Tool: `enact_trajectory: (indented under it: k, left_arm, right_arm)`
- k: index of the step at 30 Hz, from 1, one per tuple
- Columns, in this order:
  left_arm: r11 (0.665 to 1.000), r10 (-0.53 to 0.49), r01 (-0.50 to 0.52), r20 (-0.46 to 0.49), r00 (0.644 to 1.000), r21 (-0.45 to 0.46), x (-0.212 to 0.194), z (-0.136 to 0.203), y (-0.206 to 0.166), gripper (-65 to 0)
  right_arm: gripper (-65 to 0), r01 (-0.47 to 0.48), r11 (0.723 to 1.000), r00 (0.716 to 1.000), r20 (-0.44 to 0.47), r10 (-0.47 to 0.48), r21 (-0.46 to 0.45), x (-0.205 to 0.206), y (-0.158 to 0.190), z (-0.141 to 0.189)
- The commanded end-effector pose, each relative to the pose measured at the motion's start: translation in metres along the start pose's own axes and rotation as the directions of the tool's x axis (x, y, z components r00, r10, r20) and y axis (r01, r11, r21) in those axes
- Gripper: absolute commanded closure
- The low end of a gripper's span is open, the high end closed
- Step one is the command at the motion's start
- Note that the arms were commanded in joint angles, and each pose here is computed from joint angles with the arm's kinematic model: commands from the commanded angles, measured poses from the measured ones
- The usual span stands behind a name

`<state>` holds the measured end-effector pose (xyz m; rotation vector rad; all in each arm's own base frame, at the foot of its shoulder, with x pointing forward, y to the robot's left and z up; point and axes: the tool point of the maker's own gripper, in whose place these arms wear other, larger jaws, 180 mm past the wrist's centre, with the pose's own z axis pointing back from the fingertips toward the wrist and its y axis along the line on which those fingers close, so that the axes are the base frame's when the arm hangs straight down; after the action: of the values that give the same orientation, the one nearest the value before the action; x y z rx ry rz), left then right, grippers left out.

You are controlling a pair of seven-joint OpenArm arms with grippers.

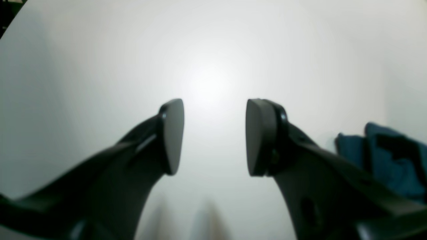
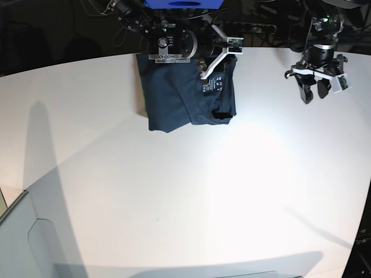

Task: Fold the T-shirt properly
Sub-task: 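Press and smooth the folded bundle with the right gripper, then grasp the bundle's sides with both grippers and lift it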

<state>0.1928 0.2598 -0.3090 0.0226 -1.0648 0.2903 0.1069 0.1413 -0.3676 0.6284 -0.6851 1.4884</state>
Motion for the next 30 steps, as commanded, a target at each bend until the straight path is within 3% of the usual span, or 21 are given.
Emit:
enact_trajectory:
  k: [1,4,8,14,17,23,30]
  left_arm:
    - [0.999,-0.004,0.006,0.043,0.999,-0.033,0.012,0.002,-0.011,-29.1]
    - [0.995,0.014,-0.01,0.036,0.999,-0.097,0.008,-0.001,-0.035,-29.1]
    - [0.981,0.061,-0.051,0.049,0.997,-0.188,0.011,-0.011,-0.073,-29.1]
    - [0.95,0.109,-0.085,0.061,0.992,-0.3,0.018,-0.019,-0.121,-36.5]
    - [0.935,0.119,-0.105,0.021,0.993,-0.339,0.006,-0.027,-0.136,-36.8]
    - [0.927,0.146,-0.16,-0.067,0.987,-0.338,-0.024,-0.05,-0.141,-36.8]
    - [0.906,0.139,-0.182,-0.137,0.981,-0.383,-0.047,-0.063,-0.162,-36.8]
  right_arm:
    - [-39.0,-0.016,1.0,0.998,0.067,0.015,0.005,0.018,0.0,0.004]
    - [-44.5,-0.019,0.999,0.996,0.084,0.021,-0.032,0.023,-0.009,0.012]
    - [-44.5,0.048,0.989,0.996,0.081,-0.037,-0.14,0.01,-0.039,0.035]
    - [-44.5,0.154,0.929,0.988,0.058,-0.143,-0.336,-0.026,-0.09,0.079]
    - [-44.5,0.192,0.895,0.981,0.047,-0.189,-0.403,-0.044,-0.107,0.096]
    - [-44.5,0.229,0.853,0.97,0.038,-0.24,-0.469,-0.064,-0.122,0.114]
    - [-44.5,0.235,0.846,0.968,0.036,-0.249,-0.479,-0.068,-0.125,0.117]
